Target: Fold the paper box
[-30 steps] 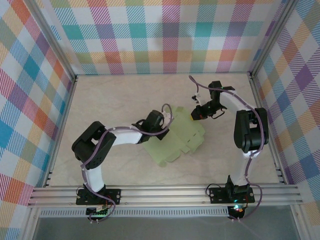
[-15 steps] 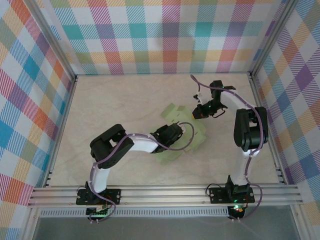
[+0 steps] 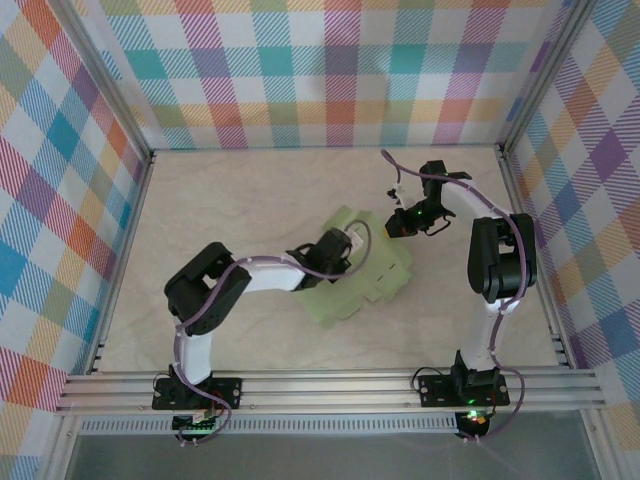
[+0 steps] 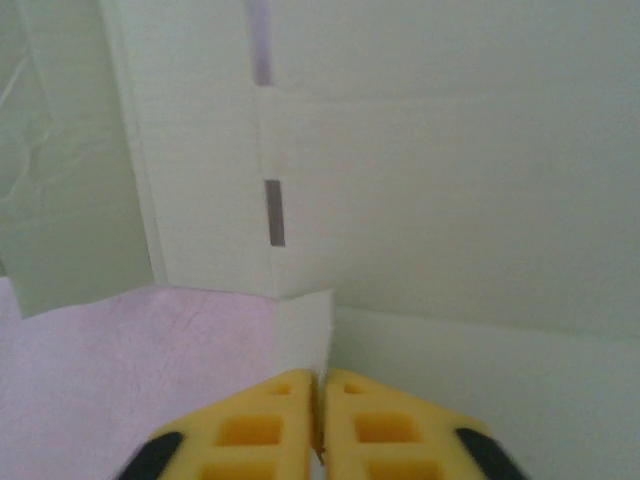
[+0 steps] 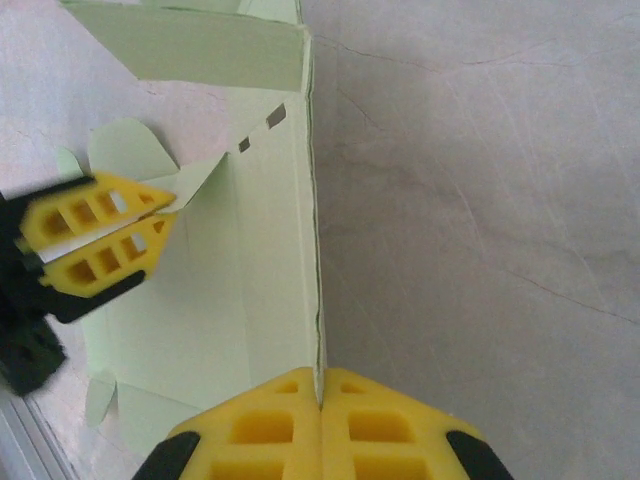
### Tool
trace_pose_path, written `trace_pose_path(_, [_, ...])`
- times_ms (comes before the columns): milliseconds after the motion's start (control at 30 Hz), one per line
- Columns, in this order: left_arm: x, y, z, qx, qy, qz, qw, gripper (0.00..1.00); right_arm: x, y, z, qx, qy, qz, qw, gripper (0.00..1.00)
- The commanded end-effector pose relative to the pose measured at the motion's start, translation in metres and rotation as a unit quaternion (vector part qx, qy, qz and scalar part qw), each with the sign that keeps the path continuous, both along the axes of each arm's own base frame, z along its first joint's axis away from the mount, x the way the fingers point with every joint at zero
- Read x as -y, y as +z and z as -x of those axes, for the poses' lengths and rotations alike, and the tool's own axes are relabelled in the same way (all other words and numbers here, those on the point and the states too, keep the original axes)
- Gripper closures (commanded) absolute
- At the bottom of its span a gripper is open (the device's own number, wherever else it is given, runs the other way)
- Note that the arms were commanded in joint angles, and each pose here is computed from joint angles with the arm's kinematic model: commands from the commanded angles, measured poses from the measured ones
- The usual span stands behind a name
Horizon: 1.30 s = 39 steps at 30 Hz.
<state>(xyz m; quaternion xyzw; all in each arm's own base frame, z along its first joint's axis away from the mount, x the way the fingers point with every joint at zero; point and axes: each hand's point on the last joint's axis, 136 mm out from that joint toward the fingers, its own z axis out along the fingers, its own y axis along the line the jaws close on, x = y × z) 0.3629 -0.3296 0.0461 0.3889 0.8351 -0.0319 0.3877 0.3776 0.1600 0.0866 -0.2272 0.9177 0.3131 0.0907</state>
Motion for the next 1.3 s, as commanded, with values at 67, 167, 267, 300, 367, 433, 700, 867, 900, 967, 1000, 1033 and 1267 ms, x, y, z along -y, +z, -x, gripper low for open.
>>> trace_pose_path(67, [0.031, 0.036, 0.016, -0.206, -0.071, 0.265, 0.939, 0.66, -0.016, 0.013, -0.004, 0.013, 0.007, -0.035, 0.999, 1.0])
trace_pose_path(167, [0.025, 0.056, 0.003, -0.246, -0.084, 0.359, 0.896, 0.53, -0.016, 0.012, -0.005, 0.013, 0.006, -0.033, 0.999, 1.0])
trace_pose_path(267, [0.01, 0.062, -0.008, -0.213, -0.06, 0.365, 0.904, 0.48, -0.015, 0.011, -0.005, 0.011, 0.006, -0.032, 0.999, 1.0])
trace_pose_path(300, [0.007, 0.064, -0.01, -0.204, -0.054, 0.367, 0.906, 0.42, -0.015, 0.011, -0.005, 0.012, 0.006, -0.031, 0.999, 1.0])
trace_pose_path(367, [-0.004, 0.067, -0.016, -0.183, -0.032, 0.365, 0.912, 0.2, -0.015, 0.011, -0.005, 0.012, 0.007, -0.03, 0.999, 1.0])
trace_pose_path(433, [-0.016, 0.067, -0.022, -0.163, -0.009, 0.358, 0.919, 0.16, -0.015, 0.01, -0.005, 0.011, 0.005, -0.031, 0.999, 1.0])
trace_pose_path(700, [-0.085, 0.083, -0.06, -0.065, 0.134, 0.347, 0.926, 0.0, -0.012, 0.009, -0.007, 0.02, -0.005, -0.022, 1.0, 1.0])
trace_pose_path(867, [-0.119, 0.091, -0.082, -0.081, 0.196, 0.388, 0.897, 0.0, 0.002, 0.006, -0.022, 0.057, -0.049, 0.034, 0.997, 1.0])
trace_pose_path(900, [-0.125, 0.088, -0.086, -0.085, 0.21, 0.39, 0.892, 0.0, 0.005, 0.004, -0.023, 0.064, -0.054, 0.049, 0.995, 1.0])
trace_pose_path(967, [-0.14, 0.088, -0.093, -0.073, 0.239, 0.395, 0.884, 0.0, 0.012, -0.002, -0.024, 0.083, -0.057, 0.093, 0.991, 1.0])
trace_pose_path(1000, [-0.144, 0.089, -0.094, -0.066, 0.239, 0.4, 0.883, 0.0, 0.016, -0.003, -0.024, 0.089, -0.057, 0.112, 0.988, 1.0])
trace_pose_path(1033, [-0.15, 0.091, -0.095, -0.054, 0.247, 0.404, 0.879, 0.0, 0.02, -0.005, -0.025, 0.098, -0.057, 0.134, 0.984, 1.0])
trace_pose_path(1267, [-0.166, 0.09, -0.104, -0.023, 0.276, 0.374, 0.885, 0.0, 0.03, 0.0, -0.033, 0.178, -0.044, 0.255, 0.949, 1.0])
